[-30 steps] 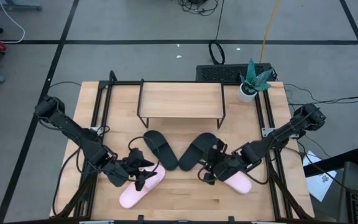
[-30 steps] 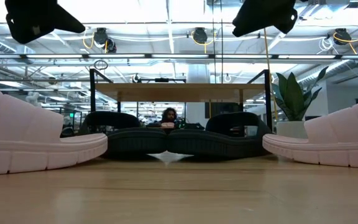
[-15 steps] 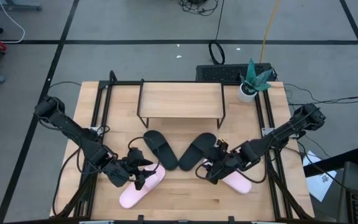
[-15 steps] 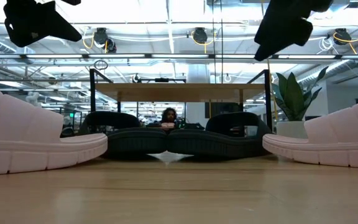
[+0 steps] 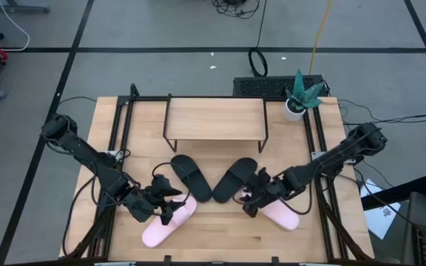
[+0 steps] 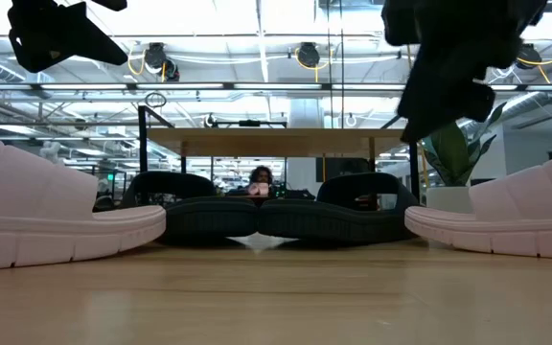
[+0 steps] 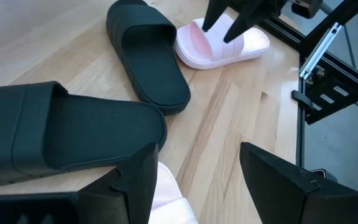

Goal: Pick and place slides into the shelf
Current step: Put the right black slipper on the shelf

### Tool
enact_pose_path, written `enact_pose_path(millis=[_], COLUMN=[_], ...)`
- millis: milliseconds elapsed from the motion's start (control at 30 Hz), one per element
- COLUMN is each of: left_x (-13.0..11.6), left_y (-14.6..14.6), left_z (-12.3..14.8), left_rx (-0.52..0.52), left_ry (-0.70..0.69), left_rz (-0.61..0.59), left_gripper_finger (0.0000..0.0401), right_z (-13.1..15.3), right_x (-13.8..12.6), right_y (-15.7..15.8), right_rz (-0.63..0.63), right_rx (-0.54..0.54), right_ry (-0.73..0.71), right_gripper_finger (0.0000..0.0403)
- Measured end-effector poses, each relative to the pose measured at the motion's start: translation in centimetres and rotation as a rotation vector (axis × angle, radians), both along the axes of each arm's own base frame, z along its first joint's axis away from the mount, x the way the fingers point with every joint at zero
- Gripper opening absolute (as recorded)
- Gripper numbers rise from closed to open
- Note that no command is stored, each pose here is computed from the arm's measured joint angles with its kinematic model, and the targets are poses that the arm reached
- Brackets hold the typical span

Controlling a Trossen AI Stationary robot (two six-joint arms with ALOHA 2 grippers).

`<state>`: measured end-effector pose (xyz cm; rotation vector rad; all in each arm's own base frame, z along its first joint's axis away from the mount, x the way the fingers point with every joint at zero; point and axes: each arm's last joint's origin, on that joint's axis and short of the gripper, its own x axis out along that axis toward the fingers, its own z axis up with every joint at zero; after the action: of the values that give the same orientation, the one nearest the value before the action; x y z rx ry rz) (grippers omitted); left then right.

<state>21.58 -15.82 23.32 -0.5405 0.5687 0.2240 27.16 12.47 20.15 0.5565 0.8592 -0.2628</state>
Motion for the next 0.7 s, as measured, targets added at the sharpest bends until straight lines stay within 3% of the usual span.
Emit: enact_pose_path(millis=[400,533,700], left_x=[0.0,0.0,0.0], left_y=[0.0,0.0,0.0], left_z=[0.0,0.0,0.0], left_rx=[0.0,0.003,0.006], left_ry=[0.0,0.004,0.005], left_rz=[-0.001,-0.001,-0.002], left_gripper_finger=[0.0225,0.0225,0.0225], right_z=[-0.5,-0.1,1.0], right_x=[-0.2,-1.3,-3.4], right_y=[-0.2,-0.5,-1.5], right_rz=[0.02,0.025,-0.05], right_rx=[0.104,0.153,0.132], right_ry=[0.025,0.108,0.197], right_gripper_finger=[0.0171,0.0171,0.0171])
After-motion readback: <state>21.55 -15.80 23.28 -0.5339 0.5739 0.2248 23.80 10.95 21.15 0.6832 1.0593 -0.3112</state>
